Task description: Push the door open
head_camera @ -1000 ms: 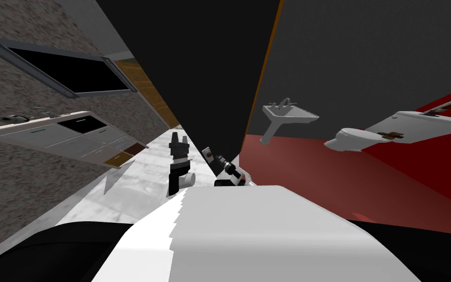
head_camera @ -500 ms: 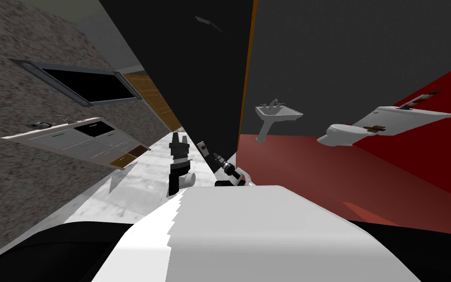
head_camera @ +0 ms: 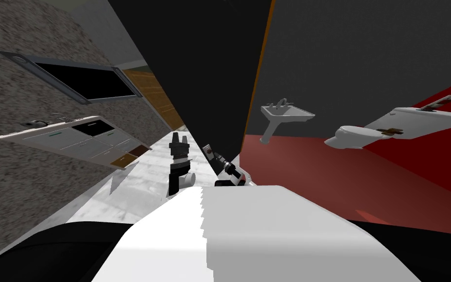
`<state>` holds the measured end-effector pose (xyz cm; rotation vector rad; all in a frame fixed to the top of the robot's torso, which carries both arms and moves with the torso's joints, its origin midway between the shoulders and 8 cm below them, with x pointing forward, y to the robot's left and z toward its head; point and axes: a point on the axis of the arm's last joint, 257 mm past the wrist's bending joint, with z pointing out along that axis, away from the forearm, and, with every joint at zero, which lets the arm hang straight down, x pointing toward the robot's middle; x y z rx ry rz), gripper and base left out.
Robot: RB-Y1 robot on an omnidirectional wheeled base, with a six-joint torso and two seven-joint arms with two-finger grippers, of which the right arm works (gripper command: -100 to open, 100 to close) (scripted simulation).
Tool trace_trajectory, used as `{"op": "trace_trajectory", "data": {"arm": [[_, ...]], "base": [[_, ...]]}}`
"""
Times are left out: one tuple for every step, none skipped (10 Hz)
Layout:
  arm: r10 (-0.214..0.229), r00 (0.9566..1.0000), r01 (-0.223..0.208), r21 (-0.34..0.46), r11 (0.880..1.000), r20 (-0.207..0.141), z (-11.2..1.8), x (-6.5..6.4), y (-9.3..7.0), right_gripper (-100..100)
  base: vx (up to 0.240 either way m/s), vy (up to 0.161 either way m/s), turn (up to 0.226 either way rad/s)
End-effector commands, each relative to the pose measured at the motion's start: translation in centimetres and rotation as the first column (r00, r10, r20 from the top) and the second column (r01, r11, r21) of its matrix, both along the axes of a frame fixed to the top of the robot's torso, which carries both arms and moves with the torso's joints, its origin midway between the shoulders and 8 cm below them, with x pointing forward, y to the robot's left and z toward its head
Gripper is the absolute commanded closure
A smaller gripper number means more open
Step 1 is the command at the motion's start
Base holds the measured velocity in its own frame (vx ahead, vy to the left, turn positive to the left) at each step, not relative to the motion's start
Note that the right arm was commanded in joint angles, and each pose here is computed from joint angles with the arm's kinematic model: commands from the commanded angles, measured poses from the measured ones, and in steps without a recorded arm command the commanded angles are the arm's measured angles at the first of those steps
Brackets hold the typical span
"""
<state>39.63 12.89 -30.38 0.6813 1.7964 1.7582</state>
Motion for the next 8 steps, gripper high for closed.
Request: {"op": "trace_trajectory", "data": {"arm": [[-0.005,1.0,0.005,0.002,1.0,0.004,0.06,0.26,-0.01,-100],[-0.007,1.0,0.007,0.006,1.0,0.006,0.19,0.39,0.1,-100],[-0.01,0.9999,0.01,0.013,1.0,0.007,0.44,0.55,0.35,-100],[-0.012,0.9999,0.012,0.019,1.0,0.009,0.68,0.64,0.6,-100],[-0.011,0.9999,0.01,0.015,1.0,0.007,0.46,0.61,0.41,-100],[-0.011,0.9999,0.01,0.015,1.0,0.007,0.46,0.61,0.41,100],[-0.011,0.9999,0.01,0.015,1.0,0.007,0.46,0.61,0.41,100],[-0.011,0.9999,0.01,0.015,1.0,0.007,0.46,0.61,0.41,100]], "base": [[0.195,0.206,0.019],[0.177,0.164,0.025],[0.149,0.196,0.045],[0.139,0.173,0.016],[0.063,0.068,-0.005],[-0.008,-0.006,-0.001],[-0.021,-0.026,0.009],[-0.019,-0.023,0.006]]}}
